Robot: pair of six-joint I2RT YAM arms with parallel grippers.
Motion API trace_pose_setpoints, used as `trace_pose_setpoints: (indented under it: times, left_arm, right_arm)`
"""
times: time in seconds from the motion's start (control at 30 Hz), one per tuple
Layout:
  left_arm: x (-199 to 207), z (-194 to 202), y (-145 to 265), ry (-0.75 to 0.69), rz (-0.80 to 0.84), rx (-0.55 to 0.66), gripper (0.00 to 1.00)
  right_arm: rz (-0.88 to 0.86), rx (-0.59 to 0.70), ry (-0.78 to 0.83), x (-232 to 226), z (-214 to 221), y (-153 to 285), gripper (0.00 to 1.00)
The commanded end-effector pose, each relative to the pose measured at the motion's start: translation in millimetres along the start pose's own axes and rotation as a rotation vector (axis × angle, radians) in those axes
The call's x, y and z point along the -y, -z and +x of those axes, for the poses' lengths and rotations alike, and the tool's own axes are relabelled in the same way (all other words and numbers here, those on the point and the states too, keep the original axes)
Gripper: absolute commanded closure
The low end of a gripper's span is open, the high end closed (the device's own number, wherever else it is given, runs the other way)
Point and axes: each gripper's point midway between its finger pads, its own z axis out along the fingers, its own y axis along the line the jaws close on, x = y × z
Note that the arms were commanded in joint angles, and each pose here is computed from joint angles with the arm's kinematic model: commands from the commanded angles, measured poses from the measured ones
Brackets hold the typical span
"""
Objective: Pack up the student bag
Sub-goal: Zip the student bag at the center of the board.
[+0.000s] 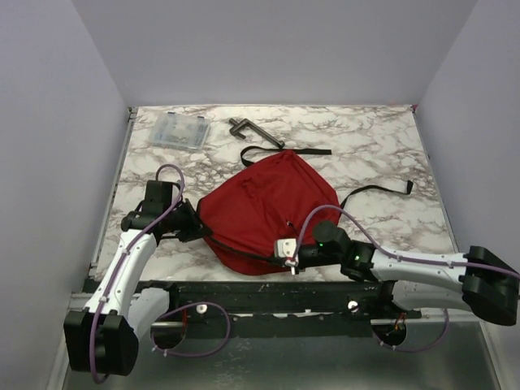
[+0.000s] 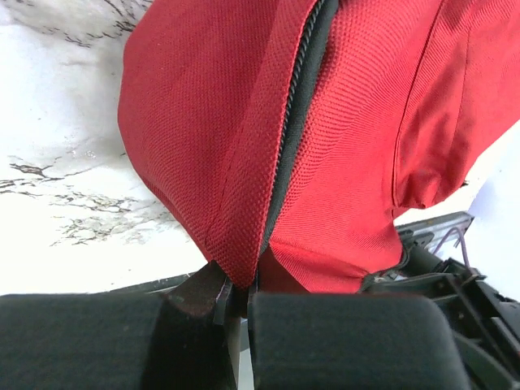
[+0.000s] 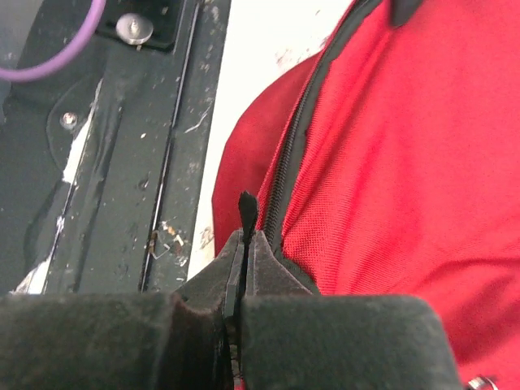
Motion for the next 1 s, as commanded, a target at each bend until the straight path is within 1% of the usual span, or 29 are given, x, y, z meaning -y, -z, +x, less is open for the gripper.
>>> trace_pose_setpoints:
  times: [0.0,0.07,0.17,0.3,0.37,0.43,0.5,0.63,0.77,0.83,0.9,0.97]
  left_arm:
    - [-13,-49,9,-0.104,-0.087,0.191,1.0]
    - [-14,-51,12,-0.108,-0.103,0.192,1.0]
    - [-10,-58,26,-0.099,-0.108,0.253,1.0]
    - [17,-65,56,-0.125,-0.024,0.341,1.0]
    - [32,-73,81,-0.153,0.004,0.425,1.0]
    - [43,-83,106,-0.193,0.013,0.523,1.0]
    - [48,-94,130,-0.216,-0.015,0.614,1.0]
    - [62,-108,168,-0.264,-0.034,0.726,1.0]
    - [78,-115,195,-0.286,-0.011,0.797,1.0]
    - [89,-116,208,-0.295,0.019,0.824,1.0]
    - [102,-114,218,-0.31,0.068,0.831,1.0]
    - [115,-112,224,-0.322,0.119,0.821,1.0]
  right_arm:
    - [0.105,-0.05,-0.096,-5,24,23,0.99]
    - [0.169,-0.032,-0.081,4,23,28,0.99]
    - [0.162,-0.049,-0.061,6,26,24,0.99]
    - [0.043,-0.185,-0.03,0,46,7,0.99]
    - [-0.015,-0.231,-0.017,-2,51,-1,0.99]
    - [-0.043,-0.233,-0.005,-3,52,-6,0.99]
    - [-0.053,-0.22,0.0,-4,51,-8,0.99]
    - [-0.045,-0.216,-0.009,-9,59,-6,0.99]
    - [-0.03,-0.18,-0.034,-10,55,-7,0.99]
    - [-0.044,-0.128,-0.032,-12,44,-10,1.0]
    - [-0.078,-0.011,-0.021,-13,16,-15,0.99]
    - [-0.116,0.172,-0.003,-14,-29,-18,1.0]
